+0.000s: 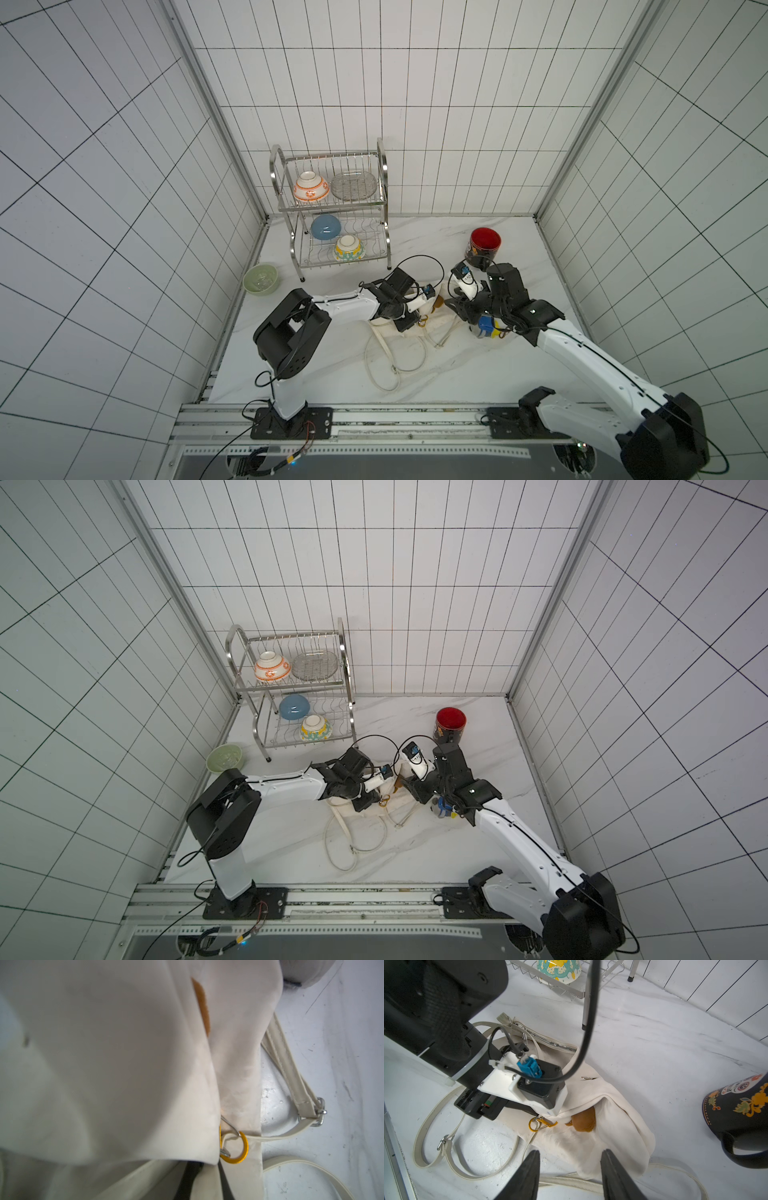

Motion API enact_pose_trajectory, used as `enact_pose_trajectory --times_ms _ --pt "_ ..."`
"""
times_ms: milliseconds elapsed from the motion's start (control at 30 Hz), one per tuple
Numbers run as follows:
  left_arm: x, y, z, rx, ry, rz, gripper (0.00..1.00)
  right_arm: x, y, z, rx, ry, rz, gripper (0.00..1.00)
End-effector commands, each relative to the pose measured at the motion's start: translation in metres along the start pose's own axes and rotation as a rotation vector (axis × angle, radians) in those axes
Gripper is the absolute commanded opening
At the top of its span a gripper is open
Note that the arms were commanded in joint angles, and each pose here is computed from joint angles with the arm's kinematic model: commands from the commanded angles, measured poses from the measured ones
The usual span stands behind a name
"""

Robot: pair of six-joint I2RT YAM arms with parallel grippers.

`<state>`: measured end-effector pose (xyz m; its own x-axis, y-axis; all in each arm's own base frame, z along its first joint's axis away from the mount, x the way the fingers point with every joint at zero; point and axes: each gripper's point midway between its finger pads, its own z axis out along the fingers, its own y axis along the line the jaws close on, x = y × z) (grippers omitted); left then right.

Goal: Remove the decoration from the bag
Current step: Remove the decoration item from the bag.

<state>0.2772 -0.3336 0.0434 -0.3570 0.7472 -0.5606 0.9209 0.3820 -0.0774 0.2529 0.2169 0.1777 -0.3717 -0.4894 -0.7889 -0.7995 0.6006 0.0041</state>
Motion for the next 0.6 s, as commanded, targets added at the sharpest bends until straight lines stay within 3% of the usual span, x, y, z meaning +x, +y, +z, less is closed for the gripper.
enact_pose_trajectory --times_ms 0,200,567 --pt "-0.011 0.010 -0.002 -0.037 -0.026 0.017 0.00 0.004 -0.003 -0.001 0.011 0.004 0.022 0.50" --pt "-0.015 0.009 -0.025 -0.048 -0.019 0.013 0.00 0.002 -0.003 -0.004 0.013 -0.001 0.032 0.50" --pt "-0.055 -0.015 -0.125 0.038 -0.140 -0.082 0.00 -0.025 0.019 -0.025 -0.097 -0.105 0.071 0.48"
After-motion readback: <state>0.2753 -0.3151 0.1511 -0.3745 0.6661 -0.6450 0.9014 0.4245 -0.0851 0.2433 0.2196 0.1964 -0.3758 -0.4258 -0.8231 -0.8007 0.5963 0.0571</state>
